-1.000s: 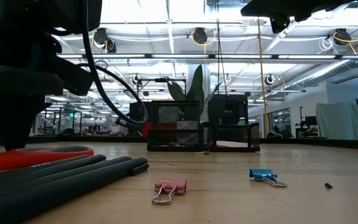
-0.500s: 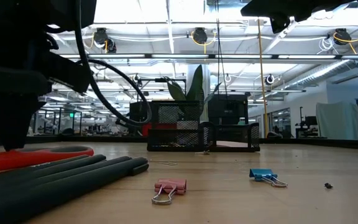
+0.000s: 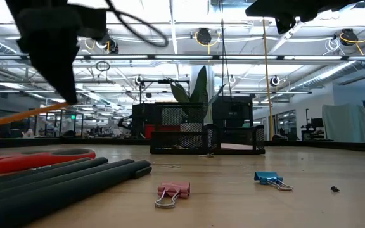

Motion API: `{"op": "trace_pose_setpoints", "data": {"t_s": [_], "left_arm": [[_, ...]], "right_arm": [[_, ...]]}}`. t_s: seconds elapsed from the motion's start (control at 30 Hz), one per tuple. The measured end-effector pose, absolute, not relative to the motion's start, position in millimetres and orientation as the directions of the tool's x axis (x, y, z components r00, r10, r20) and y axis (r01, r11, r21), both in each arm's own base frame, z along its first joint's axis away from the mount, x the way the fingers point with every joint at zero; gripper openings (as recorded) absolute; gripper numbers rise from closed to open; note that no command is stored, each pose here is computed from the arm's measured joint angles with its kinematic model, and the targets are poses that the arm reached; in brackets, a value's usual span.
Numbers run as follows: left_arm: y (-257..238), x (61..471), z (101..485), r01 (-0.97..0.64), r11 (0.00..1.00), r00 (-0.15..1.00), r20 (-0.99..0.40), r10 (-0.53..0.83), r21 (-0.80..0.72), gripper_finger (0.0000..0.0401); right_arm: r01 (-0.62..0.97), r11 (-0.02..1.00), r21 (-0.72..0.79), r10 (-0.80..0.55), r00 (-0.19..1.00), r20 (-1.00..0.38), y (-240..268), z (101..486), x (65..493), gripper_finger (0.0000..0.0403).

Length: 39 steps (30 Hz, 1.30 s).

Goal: Pick and place office supplies into organizer
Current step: Put the left orange pencil into the black desk organizer

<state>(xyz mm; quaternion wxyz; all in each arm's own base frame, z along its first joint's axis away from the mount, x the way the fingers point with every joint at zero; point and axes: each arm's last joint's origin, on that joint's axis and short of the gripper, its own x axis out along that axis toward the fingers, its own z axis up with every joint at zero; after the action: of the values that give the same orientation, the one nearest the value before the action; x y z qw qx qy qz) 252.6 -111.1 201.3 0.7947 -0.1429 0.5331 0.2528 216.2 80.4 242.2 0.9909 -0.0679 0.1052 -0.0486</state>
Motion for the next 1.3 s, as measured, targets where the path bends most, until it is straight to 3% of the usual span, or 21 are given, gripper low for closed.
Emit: {"op": "trace_pose_setpoints", "data": {"t_s": [0.23, 0.5, 0.9, 1.17, 1.3], "left_arm": [[-96.0, 248.9, 236.0, -0.497, 0.868, 0.474, -0.834, 0.283, 0.012, 0.0005], [-79.5, 261.0, 283.2, -0.304, 0.952, 0.755, -0.618, 0.218, -0.035, 0.0007], [-63.5, 264.0, 259.1, -0.251, 0.967, 0.618, -0.76, 0.202, 0.053, 0.0022], [-54.7, 291.1, 235.9, -0.324, 0.946, 0.606, -0.772, 0.194, -0.016, 0.0024], [-56.2, 310.3, 213.4, -0.345, 0.932, 0.597, -0.792, 0.123, -0.115, 0.0024]], "right_arm": [[0.082, 0.986, -0.145, -0.111, 0.973, -0.202, 80.4, 242.2, 216.2, 0.0004], [0.083, 0.986, -0.145, -0.112, 0.972, -0.206, 80.4, 241.7, 216.1, 0.0004], [0.085, 0.986, -0.147, -0.114, 0.972, -0.205, 79.9, 239.0, 215.3, 0.0004], [0.104, 0.984, -0.145, -0.13, 0.974, -0.186, 74.9, 232.0, 214.4, 0.0004], [0.105, 0.984, -0.144, -0.131, 0.974, -0.186, 74.8, 231.9, 214.4, 0.0004]]}}
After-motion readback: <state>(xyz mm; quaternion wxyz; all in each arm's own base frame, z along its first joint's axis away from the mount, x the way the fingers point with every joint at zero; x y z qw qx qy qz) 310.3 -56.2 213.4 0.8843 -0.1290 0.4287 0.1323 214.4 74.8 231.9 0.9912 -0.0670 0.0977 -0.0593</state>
